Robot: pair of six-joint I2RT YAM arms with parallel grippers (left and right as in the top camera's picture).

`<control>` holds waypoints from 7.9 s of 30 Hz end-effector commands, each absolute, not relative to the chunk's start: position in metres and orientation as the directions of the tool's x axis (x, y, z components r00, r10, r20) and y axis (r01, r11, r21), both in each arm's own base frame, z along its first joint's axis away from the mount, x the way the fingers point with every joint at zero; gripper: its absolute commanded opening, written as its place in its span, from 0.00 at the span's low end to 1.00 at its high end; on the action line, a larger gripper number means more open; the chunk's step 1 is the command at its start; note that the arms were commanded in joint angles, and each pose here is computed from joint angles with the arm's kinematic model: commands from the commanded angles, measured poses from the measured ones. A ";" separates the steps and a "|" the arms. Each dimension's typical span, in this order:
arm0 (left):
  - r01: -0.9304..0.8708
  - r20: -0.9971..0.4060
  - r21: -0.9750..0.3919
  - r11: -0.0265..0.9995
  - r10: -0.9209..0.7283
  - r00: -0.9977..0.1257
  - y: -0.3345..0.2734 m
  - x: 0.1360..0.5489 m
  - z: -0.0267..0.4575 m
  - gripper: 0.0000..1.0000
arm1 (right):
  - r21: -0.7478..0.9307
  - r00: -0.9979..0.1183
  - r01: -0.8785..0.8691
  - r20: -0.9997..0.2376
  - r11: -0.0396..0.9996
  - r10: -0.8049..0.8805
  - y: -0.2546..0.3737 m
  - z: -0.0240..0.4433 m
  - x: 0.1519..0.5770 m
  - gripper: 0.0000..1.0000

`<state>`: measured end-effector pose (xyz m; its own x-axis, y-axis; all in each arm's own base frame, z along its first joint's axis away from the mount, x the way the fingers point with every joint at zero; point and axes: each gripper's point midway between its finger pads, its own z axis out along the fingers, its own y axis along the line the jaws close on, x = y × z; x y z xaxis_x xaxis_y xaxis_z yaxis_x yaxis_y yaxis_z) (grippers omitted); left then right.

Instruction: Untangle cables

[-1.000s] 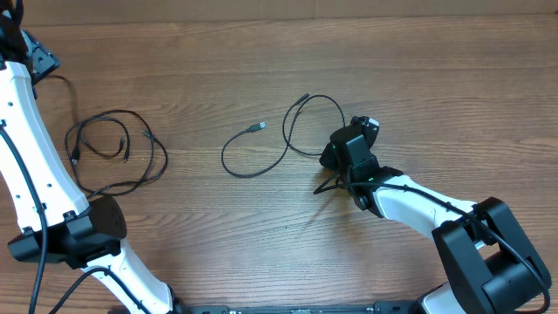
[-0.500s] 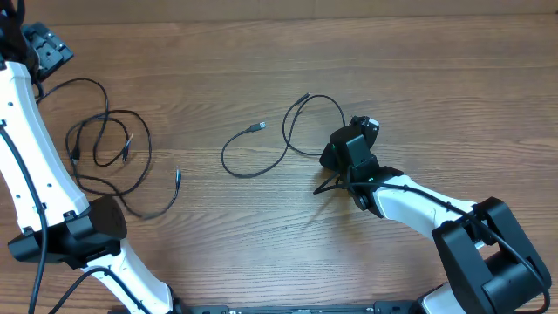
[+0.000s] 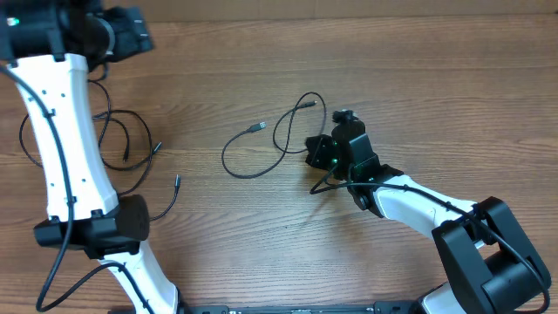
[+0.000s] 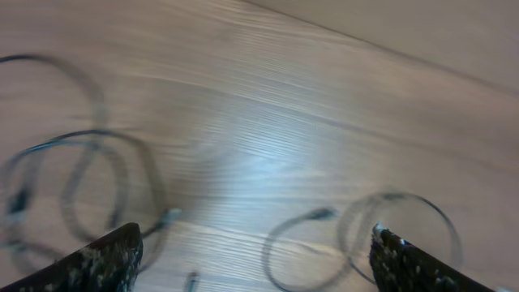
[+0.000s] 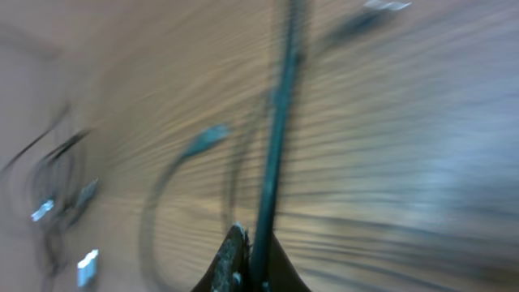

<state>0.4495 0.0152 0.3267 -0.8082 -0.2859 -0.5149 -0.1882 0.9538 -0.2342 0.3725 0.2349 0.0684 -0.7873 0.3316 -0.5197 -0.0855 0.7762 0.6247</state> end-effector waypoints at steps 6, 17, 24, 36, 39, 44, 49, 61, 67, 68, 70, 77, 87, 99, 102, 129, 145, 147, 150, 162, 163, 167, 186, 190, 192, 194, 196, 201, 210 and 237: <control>0.116 -0.475 -0.326 0.938 -0.057 -0.878 -0.084 0.435 0.323 0.96 | 0.657 -0.807 -0.426 -0.586 0.621 0.066 0.278 0.098 0.339 0.04; 0.077 -0.176 -0.318 0.945 0.021 -0.984 -0.110 0.390 0.254 0.81 | 0.519 -0.783 -0.384 -0.621 0.764 0.028 0.257 0.110 0.322 0.04; -0.013 -0.023 -0.196 0.980 -0.018 -1.000 -0.102 0.357 0.218 0.78 | 0.451 -0.784 -0.367 -0.621 0.814 -0.009 0.246 0.115 0.304 0.04; 0.065 -0.173 -0.215 0.974 0.027 -0.985 -0.125 0.265 0.238 0.76 | 0.265 -0.687 -0.524 -0.694 0.809 -0.217 0.260 0.135 0.261 0.04; 0.104 -0.194 -0.345 0.933 0.037 -0.980 -0.148 0.264 0.233 0.73 | 0.219 -0.657 -0.533 -0.716 0.817 -0.237 0.263 0.146 0.254 0.04; 0.148 -0.168 -0.533 0.833 0.067 -0.983 -0.187 0.267 0.213 0.75 | 0.170 -0.610 -0.546 -0.751 0.820 -0.251 0.267 0.159 0.244 0.04; 0.168 -0.130 -0.690 0.704 0.108 -0.986 -0.220 0.272 0.200 0.75 | 0.161 -0.597 -0.556 -0.759 0.815 -0.258 0.268 0.164 0.237 0.04; 0.102 -0.010 -0.855 0.509 0.180 -0.984 -0.259 0.284 0.182 0.74 | 0.147 -0.593 -0.544 -0.764 0.826 -0.255 0.265 0.164 0.240 0.04; 0.053 0.049 -0.859 0.510 0.185 -0.982 -0.262 0.287 0.164 0.49 | 0.147 -0.593 -0.543 -0.764 0.827 -0.254 0.265 0.165 0.240 0.04; 0.053 0.049 -0.859 0.509 0.185 -0.982 -0.262 0.288 0.163 0.43 | 0.147 -0.593 -0.543 -0.764 0.827 -0.254 0.265 0.165 0.240 0.04; 0.054 0.035 -0.860 0.508 0.165 -0.986 -0.257 0.295 0.165 0.05 | 0.136 -0.591 -0.533 -0.767 0.835 -0.252 0.262 0.165 0.242 0.04; 0.008 0.005 -0.704 0.710 0.017 -1.000 -0.192 0.329 0.163 0.04 | 0.116 -0.615 -0.458 -0.757 0.881 -0.220 0.246 0.160 0.251 0.51; 0.134 -0.365 -0.533 0.836 -0.084 -0.927 -0.101 0.372 0.302 0.04 | 0.315 -0.717 -0.147 -0.687 0.938 0.119 0.185 0.158 0.301 1.00; -0.274 -0.775 -0.235 0.933 -0.350 -0.527 0.082 0.367 0.451 0.04 | 0.335 -0.750 -0.058 -0.637 0.941 0.180 0.154 0.148 0.309 1.00; -0.394 -0.793 -0.223 0.892 -0.401 -0.458 0.117 0.358 0.459 0.04 | 0.333 -0.753 -0.056 -0.634 0.941 0.179 0.153 0.147 0.308 1.00; -0.308 -0.655 -0.246 0.919 -0.392 -0.646 0.080 0.368 0.407 1.00 | 0.339 -0.788 -0.064 -0.595 0.938 0.161 0.155 0.140 0.299 1.00; -0.140 -0.187 -0.190 0.972 -0.176 -0.967 -0.044 0.351 0.252 1.00 | 0.320 -0.765 -0.044 -0.620 0.946 0.175 0.149 0.143 0.305 1.00; -0.105 -0.147 -0.164 0.981 -0.129 -0.981 -0.058 0.346 0.240 1.00 | 0.316 -0.754 -0.023 -0.628 0.948 0.191 0.143 0.144 0.310 1.00; -0.082 -0.077 -0.052 0.995 -0.086 -0.993 -0.061 0.332 0.227 1.00 | 0.311 -0.757 0.043 -0.610 0.949 0.234 0.121 0.141 0.315 1.00; -0.026 0.083 0.039 0.999 -0.029 -0.996 -0.078 0.287 0.194 1.00 | 0.138 -0.846 0.345 -0.382 0.929 0.371 0.019 0.107 0.269 1.00; -0.035 0.099 0.049 0.998 -0.039 -0.994 -0.076 0.279 0.190 1.00 | 0.112 -0.847 0.368 -0.368 0.923 0.382 0.012 0.105 0.263 1.00; -0.058 0.131 0.067 0.996 -0.067 -0.989 -0.066 0.246 0.187 1.00 | 0.063 -0.860 0.398 -0.323 0.915 0.396 0.002 0.099 0.248 1.00; -0.133 -0.704 -0.213 0.968 -0.246 -0.666 -0.025 0.186 0.246 1.00 | 0.248 -0.616 0.167 -0.730 0.954 0.298 0.012 0.181 0.214 1.00; -0.117 -0.776 -0.273 0.955 -0.290 -0.561 -0.020 0.173 0.253 1.00 | 0.261 -0.575 0.153 -0.761 0.953 0.301 0.011 0.189 0.208 1.00; -0.105 -0.800 -0.291 0.951 -0.302 -0.519 -0.018 0.168 0.259 0.99 | 0.265 -0.572 0.154 -0.762 0.952 0.305 0.012 0.190 0.210 1.00; -0.103 -0.803 -0.293 0.951 -0.303 -0.513 -0.017 0.167 0.260 1.00 | 0.265 -0.570 0.153 -0.763 0.952 0.305 0.012 0.190 0.210 1.00; -0.109 -0.794 -0.286 0.952 -0.299 -0.529 -0.017 0.164 0.255 0.99 | 0.265 -0.571 0.154 -0.763 0.952 0.304 0.012 0.190 0.210 1.00; -0.125 -0.767 -0.263 0.957 -0.286 -0.574 -0.015 0.157 0.244 0.99 | 0.265 -0.571 0.154 -0.762 0.952 0.304 0.012 0.190 0.210 1.00; -0.149 -0.714 -0.223 0.963 -0.266 -0.647 -0.010 0.142 0.224 0.99 | 0.265 -0.571 0.154 -0.763 0.952 0.304 0.012 0.190 0.210 1.00; -0.148 -0.715 -0.224 0.963 -0.266 -0.647 -0.010 0.142 0.224 1.00 | 0.283 -0.513 0.135 -0.800 0.949 0.312 0.010 0.166 0.198 1.00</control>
